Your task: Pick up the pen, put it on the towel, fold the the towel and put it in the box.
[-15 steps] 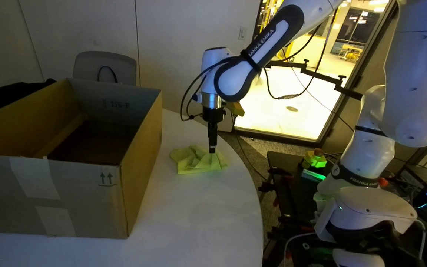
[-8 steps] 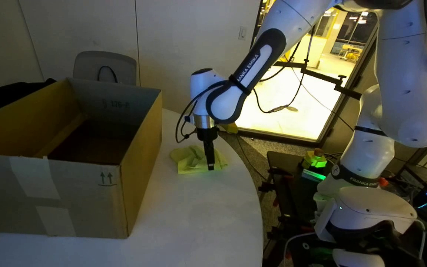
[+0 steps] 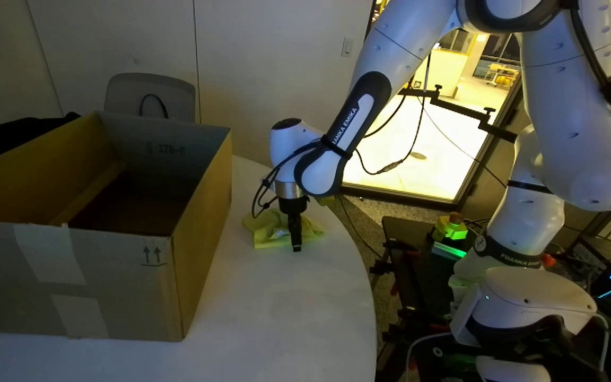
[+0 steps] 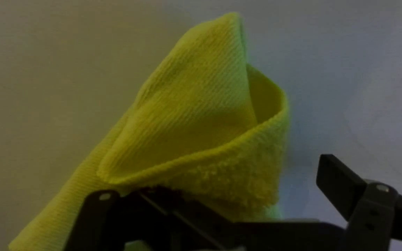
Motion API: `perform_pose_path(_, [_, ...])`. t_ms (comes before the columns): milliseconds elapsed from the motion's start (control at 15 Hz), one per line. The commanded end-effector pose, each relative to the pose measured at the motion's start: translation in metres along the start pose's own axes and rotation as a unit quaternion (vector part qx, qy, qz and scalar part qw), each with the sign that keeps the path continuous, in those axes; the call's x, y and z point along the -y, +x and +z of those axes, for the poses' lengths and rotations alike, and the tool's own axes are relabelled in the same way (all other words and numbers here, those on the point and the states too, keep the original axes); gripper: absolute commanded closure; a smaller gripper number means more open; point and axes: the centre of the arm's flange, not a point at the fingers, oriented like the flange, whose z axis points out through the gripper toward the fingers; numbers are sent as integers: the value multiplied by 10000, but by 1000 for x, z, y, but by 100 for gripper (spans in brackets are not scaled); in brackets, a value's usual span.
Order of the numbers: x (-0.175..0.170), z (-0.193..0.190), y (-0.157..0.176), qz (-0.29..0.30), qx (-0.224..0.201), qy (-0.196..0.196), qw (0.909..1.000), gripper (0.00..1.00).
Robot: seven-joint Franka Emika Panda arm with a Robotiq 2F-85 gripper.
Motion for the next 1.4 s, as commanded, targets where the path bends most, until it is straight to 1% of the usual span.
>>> perform_pose_path(0, [-5, 17, 8, 49, -123, -241, 9996, 0])
perform_pose_path(67, [-6, 19, 8, 47, -121, -271, 9995, 0])
perform_pose_path(200, [-7, 21, 6, 23, -104, -286, 9995, 26])
perform_pose_path(400, [-12, 19, 4, 48, -106, -289, 9995, 48])
perform_pose_path(467, [-15, 19, 3, 60, -105, -309, 9994, 58])
perform_pose_path(600, [-18, 18, 2, 55, -79, -328, 9994, 73])
perform_pose_path(733, [-22, 16, 0, 33, -29, -310, 9995, 85])
perform_pose_path(933, [-29, 9, -6, 38, 43, -266, 9996, 91])
perform_pose_path(1000, [-33, 3, -9, 45, 69, -257, 9996, 92])
perform_pose_path(1133, [-44, -16, -18, 73, 76, -216, 9997, 86])
perform_pose_path(1200, [-49, -30, -23, 88, 82, -204, 9997, 87])
perform_pose_path(1267, [-55, -46, -27, 101, 72, -198, 9997, 85])
perform_pose_path(1333, [-59, -66, -31, 164, 11, -211, 9996, 87])
